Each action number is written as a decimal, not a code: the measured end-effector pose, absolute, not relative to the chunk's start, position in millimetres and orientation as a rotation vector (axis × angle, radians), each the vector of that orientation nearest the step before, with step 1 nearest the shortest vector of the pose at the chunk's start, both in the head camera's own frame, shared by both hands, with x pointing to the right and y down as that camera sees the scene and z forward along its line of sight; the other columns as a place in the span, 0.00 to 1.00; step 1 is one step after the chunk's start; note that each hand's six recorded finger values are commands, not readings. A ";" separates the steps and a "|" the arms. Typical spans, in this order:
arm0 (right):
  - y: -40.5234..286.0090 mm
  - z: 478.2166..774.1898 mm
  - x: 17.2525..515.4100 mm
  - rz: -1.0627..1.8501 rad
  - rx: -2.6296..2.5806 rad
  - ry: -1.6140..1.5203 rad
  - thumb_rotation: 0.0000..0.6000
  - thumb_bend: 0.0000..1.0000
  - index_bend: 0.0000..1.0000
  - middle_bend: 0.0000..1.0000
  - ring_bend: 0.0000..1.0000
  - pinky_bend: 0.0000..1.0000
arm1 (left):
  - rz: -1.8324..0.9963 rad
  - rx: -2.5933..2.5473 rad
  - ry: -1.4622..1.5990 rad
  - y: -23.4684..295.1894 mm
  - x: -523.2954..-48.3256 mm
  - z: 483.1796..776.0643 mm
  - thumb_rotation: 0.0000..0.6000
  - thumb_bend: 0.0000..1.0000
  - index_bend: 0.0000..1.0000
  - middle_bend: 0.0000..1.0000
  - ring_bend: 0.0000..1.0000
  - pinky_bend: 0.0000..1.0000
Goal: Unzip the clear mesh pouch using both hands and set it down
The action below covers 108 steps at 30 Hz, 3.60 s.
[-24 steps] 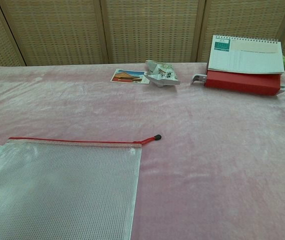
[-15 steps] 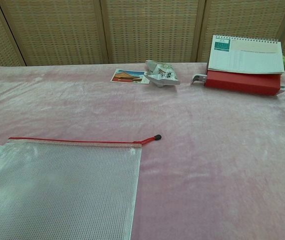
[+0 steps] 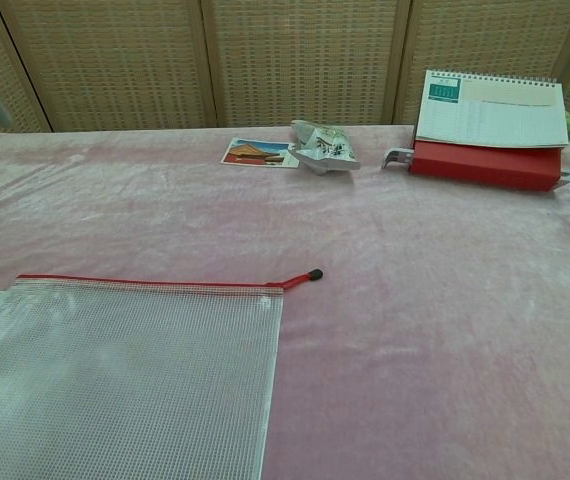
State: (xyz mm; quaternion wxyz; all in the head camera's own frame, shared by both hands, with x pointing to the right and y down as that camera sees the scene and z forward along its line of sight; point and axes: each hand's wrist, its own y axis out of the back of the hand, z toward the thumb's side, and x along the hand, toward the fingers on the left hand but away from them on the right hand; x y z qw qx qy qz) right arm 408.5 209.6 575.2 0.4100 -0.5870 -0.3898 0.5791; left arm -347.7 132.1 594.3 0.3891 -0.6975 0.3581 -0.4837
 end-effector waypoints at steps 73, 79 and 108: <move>195.3 587.6 435.5 1.553 -1.463 -1.031 1.00 0.00 0.00 0.00 0.00 0.00 | -1.578 -2.095 0.390 103.8 -65.4 748.2 1.00 0.40 0.56 1.00 0.89 0.98; 195.1 586.0 435.5 1.548 -1.466 -1.036 1.00 0.00 0.00 0.00 0.00 0.00 | -1.574 -2.094 0.391 104.6 -62.9 747.0 1.00 0.46 0.58 1.00 0.89 0.98; 197.1 583.4 430.6 1.525 -1.494 -1.040 1.00 0.00 0.00 0.00 0.00 0.00 | -1.450 -2.218 0.602 72.1 -80.7 699.9 1.00 0.68 0.84 1.00 0.89 1.00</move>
